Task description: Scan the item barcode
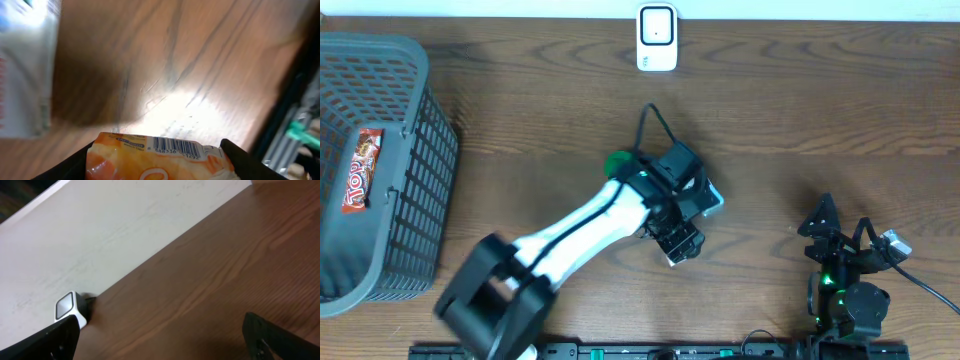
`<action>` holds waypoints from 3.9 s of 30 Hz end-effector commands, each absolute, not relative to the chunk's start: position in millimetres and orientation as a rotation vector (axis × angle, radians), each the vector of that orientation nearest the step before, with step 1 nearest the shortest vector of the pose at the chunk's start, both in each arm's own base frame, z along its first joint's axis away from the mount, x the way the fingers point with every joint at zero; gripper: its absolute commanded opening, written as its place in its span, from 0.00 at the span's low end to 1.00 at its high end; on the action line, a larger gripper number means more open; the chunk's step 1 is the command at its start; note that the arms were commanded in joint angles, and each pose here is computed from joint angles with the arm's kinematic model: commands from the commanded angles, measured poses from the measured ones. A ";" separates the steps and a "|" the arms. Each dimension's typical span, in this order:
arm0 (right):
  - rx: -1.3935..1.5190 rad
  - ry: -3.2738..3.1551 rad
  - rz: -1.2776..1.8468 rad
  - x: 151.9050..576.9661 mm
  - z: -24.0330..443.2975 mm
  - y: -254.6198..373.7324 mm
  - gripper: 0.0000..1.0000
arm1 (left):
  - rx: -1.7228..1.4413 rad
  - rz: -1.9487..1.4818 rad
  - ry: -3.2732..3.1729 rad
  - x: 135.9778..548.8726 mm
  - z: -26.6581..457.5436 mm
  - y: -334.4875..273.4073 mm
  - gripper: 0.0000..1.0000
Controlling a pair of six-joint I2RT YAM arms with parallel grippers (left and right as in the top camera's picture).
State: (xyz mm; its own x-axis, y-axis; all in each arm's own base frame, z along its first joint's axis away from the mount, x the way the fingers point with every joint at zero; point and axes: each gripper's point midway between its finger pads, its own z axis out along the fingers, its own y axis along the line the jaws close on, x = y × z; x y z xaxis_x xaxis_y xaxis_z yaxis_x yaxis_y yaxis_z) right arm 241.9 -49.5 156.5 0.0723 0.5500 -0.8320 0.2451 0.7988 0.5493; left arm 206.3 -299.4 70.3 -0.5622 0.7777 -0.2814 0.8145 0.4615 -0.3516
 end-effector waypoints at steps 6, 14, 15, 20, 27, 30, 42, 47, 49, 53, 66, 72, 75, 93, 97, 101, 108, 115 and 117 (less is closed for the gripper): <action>0.669 1.514 0.243 241.2 155.8 -51.9 0.99 | 1.785 -0.632 2.617 180.9 32.8 -271.9 0.69; 0.669 1.514 0.243 241.2 155.8 -51.9 0.99 | 1.921 -0.507 2.650 170.6 31.3 -244.6 0.84; 0.669 1.514 0.243 241.2 155.8 -51.9 0.99 | 1.921 -0.495 2.650 171.4 31.1 -243.8 0.89; 0.668 1.514 0.243 241.2 155.9 -51.9 0.99 | 1.900 -0.401 2.693 175.2 28.8 -235.1 0.95; 0.669 1.514 0.243 241.2 155.8 -51.9 0.99 | 1.691 -0.251 2.799 192.0 35.2 -231.6 0.95; 0.669 1.514 0.243 241.2 155.8 -51.9 0.99 | 1.657 -0.392 2.761 188.8 51.8 -247.0 0.96; 0.669 1.514 0.243 241.2 155.8 -51.9 0.99 | 1.255 -0.592 2.745 193.8 87.4 -291.9 0.08; 0.669 1.514 0.243 241.2 155.8 -51.9 0.99 | 1.220 -0.569 2.828 175.1 59.4 -294.2 0.08; 0.669 1.514 0.243 241.2 155.8 -51.9 0.99 | 1.155 -0.497 2.886 174.0 48.2 -283.5 0.08; 0.669 1.514 0.243 241.2 155.8 -51.9 0.99 | 1.027 -0.433 2.976 167.6 27.5 -268.2 0.07; 0.669 1.514 0.243 241.2 155.8 -51.9 0.99 | 0.940 -0.573 3.074 138.2 0.0 -261.9 0.08; 0.668 1.514 0.243 241.2 155.9 -51.9 0.99 | 0.768 -0.124 3.217 135.7 -8.9 -206.6 0.08; 0.669 1.514 0.243 241.2 155.8 -51.9 0.99 | 0.669 -0.020 3.200 144.7 -10.4 -198.4 0.09; 0.669 1.514 0.243 241.2 155.8 -51.9 0.99 | 0.533 -0.050 3.144 176.6 -11.7 -194.9 0.17; 0.669 1.514 0.243 241.2 155.8 -51.9 0.99 | 0.449 0.008 3.122 193.7 -12.0 -180.1 0.17; 0.669 1.514 0.243 241.2 155.8 -51.9 0.99 | 0.325 0.027 3.147 205.3 -11.9 -161.0 0.12; 0.668 1.514 0.243 241.2 155.9 -51.9 0.99 | 0.379 -0.058 3.241 185.3 -10.3 -163.3 0.10; 0.668 1.514 0.243 241.2 155.9 -51.9 0.99 | 0.348 0.000 3.296 173.8 -8.7 -154.1 0.09; 0.669 1.514 0.243 241.2 155.8 -51.9 0.99 | 0.280 0.024 3.308 172.6 -8.3 -151.3 0.09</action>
State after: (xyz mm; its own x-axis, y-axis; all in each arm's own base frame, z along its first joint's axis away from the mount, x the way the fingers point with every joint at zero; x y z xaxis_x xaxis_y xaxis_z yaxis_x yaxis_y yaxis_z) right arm 241.9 -49.5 156.5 0.0723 0.5500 -0.8320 0.2451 0.7988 0.5493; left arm 179.1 -156.0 -4.1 -0.9667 0.2123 0.1432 0.2113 0.9772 -0.0225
